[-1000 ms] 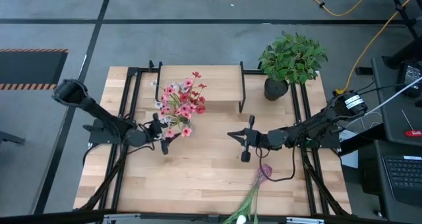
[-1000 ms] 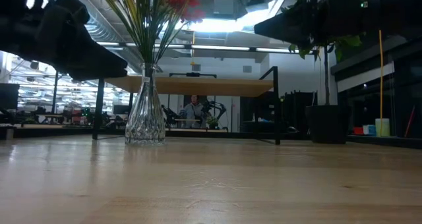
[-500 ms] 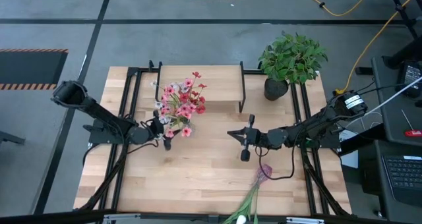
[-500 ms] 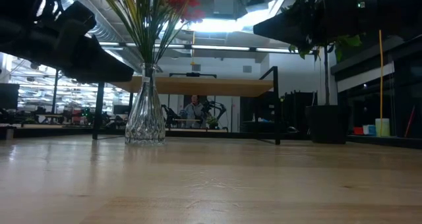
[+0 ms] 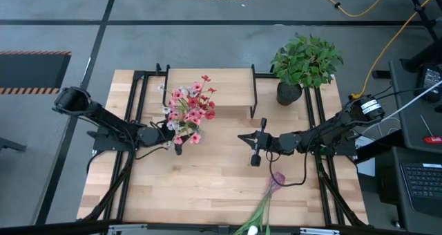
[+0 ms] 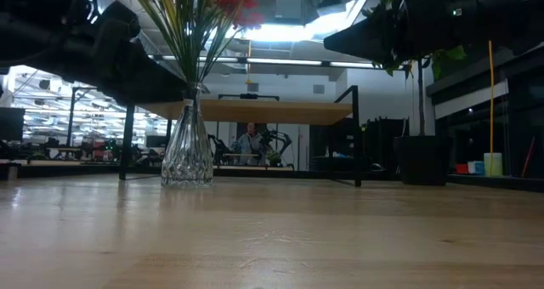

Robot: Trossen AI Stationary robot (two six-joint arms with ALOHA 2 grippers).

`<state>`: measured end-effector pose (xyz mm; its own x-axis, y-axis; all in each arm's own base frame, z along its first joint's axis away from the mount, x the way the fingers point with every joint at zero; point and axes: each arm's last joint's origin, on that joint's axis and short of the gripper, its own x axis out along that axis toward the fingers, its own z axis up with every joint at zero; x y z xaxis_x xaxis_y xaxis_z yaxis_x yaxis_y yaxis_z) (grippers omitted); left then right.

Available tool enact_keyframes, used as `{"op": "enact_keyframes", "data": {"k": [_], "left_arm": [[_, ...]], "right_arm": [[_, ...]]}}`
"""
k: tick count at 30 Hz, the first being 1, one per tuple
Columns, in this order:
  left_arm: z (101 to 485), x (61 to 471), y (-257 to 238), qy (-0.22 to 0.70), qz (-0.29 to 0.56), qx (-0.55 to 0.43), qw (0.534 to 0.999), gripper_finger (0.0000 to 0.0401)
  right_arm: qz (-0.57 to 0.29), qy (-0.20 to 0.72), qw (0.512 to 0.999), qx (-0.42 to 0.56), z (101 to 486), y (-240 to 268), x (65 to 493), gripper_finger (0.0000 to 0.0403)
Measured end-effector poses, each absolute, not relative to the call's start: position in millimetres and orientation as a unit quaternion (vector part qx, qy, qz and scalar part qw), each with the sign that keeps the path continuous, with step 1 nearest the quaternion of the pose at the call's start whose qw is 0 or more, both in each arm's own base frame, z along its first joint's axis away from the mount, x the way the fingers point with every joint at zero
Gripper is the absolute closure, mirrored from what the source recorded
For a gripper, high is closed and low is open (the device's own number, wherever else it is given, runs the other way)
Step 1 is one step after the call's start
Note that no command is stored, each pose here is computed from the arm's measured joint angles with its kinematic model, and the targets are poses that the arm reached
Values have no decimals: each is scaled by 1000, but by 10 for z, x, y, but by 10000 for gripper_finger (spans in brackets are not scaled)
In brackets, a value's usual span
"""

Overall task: Pick and place flowers into a vace then onto a shelf
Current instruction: Put the transparent vase on the shelf

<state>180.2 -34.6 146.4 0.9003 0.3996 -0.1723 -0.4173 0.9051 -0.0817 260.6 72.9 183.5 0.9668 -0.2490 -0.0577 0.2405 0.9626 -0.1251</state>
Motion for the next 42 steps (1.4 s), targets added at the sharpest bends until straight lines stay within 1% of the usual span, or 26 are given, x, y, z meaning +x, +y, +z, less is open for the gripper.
{"op": "enact_keyframes", "data": {"k": [5, 11, 18, 22, 28, 32, 42], "left_arm": [[1414, 1916, -309, 97, 234, -44, 966, 162], [1373, 2046, -291, 114, 239, -35, 964, 162], [1412, 2111, -296, 81, 233, -17, 969, 164], [1407, 2111, -296, 82, 233, -18, 969, 190], [1404, 2114, -305, 83, 218, -24, 972, 251], [1401, 2112, -304, 84, 220, -23, 972, 301], [1475, 2136, -310, 66, 220, -31, 973, 302]], "right_arm": [[-123, 36, 990, -58, 1836, 730, 2605, 389], [-123, 36, 990, -57, 1835, 730, 2605, 389], [-123, 37, 990, -58, 1834, 730, 2605, 389], [-123, 37, 990, -57, 1834, 730, 2605, 389], [-123, 37, 990, -57, 1834, 730, 2605, 389], [-123, 37, 990, -57, 1833, 730, 2605, 389], [-123, 37, 990, -57, 1833, 730, 2605, 389]]}}
